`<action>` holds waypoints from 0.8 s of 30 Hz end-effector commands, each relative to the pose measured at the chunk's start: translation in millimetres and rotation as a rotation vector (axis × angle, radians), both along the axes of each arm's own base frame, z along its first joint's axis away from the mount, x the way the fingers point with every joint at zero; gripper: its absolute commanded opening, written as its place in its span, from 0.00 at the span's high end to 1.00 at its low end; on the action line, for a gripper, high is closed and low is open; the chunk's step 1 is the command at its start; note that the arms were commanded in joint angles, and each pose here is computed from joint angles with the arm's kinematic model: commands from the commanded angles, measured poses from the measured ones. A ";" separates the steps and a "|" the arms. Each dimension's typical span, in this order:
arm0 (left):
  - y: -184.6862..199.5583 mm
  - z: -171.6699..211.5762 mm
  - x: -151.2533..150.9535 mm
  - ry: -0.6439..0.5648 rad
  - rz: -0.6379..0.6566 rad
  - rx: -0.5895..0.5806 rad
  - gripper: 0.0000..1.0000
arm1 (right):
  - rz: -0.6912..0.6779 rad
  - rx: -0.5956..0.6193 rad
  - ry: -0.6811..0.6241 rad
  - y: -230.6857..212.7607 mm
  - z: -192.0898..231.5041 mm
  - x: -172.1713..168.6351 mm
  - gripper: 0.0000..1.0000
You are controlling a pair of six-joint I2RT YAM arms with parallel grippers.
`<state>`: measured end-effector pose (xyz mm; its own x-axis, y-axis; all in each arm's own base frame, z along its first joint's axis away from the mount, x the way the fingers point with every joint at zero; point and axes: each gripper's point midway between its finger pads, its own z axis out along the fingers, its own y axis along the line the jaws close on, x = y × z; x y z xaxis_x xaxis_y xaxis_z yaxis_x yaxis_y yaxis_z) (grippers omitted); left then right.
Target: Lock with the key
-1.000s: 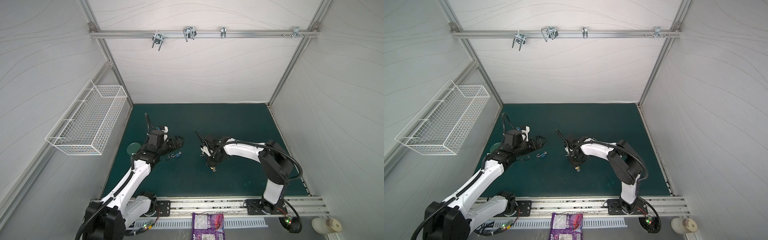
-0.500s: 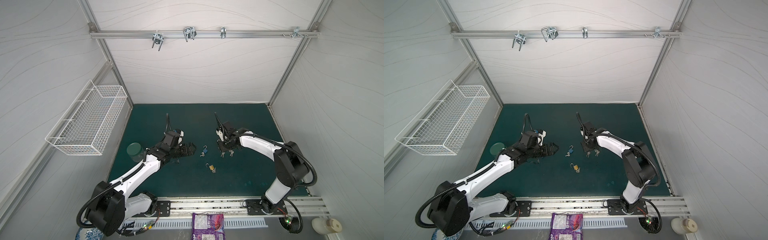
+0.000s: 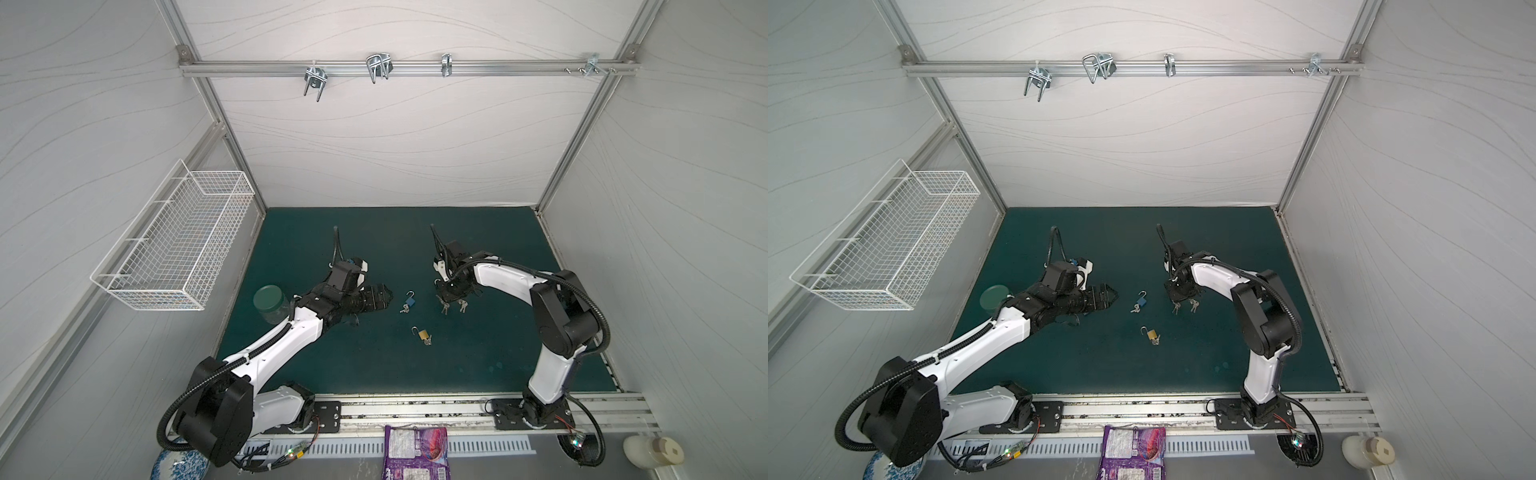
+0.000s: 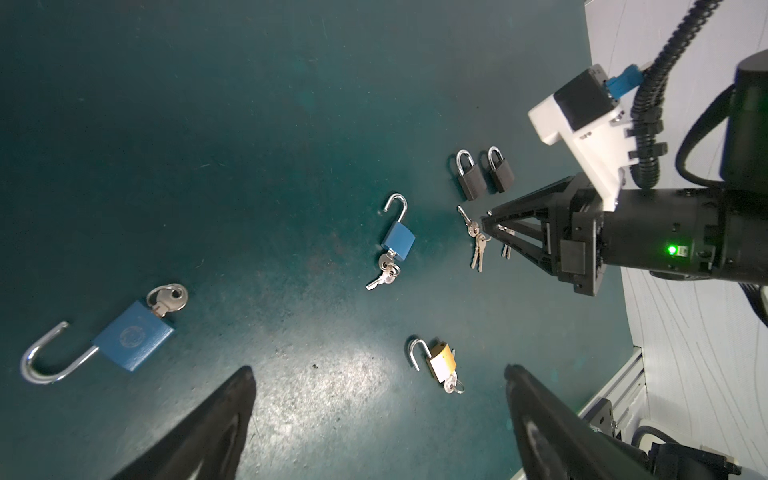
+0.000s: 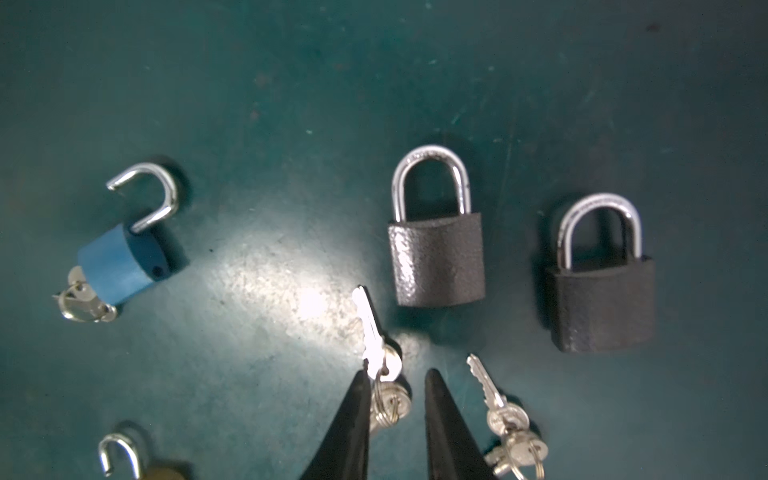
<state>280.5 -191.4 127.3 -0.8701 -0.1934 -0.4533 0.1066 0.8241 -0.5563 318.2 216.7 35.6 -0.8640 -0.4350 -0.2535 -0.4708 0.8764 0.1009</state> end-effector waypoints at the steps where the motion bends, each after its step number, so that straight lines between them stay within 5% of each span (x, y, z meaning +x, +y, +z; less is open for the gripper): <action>1: -6.0 21.7 12.2 -0.068 0.004 -0.030 0.06 | 0.023 -0.012 0.056 -1.5 -6.2 -7.8 0.75; 7: -3.3 21.5 12.2 -0.072 0.016 -0.024 0.06 | 0.023 -0.018 0.068 -3.9 -7.9 -11.7 0.75; 18: 7.0 18.6 8.9 -0.069 0.051 -0.014 0.07 | 0.017 -0.016 0.058 -13.3 1.5 -25.0 0.99; 24: 11.2 20.5 7.1 -0.071 0.063 -0.017 0.08 | 0.030 0.018 0.020 -13.0 28.8 -45.8 1.00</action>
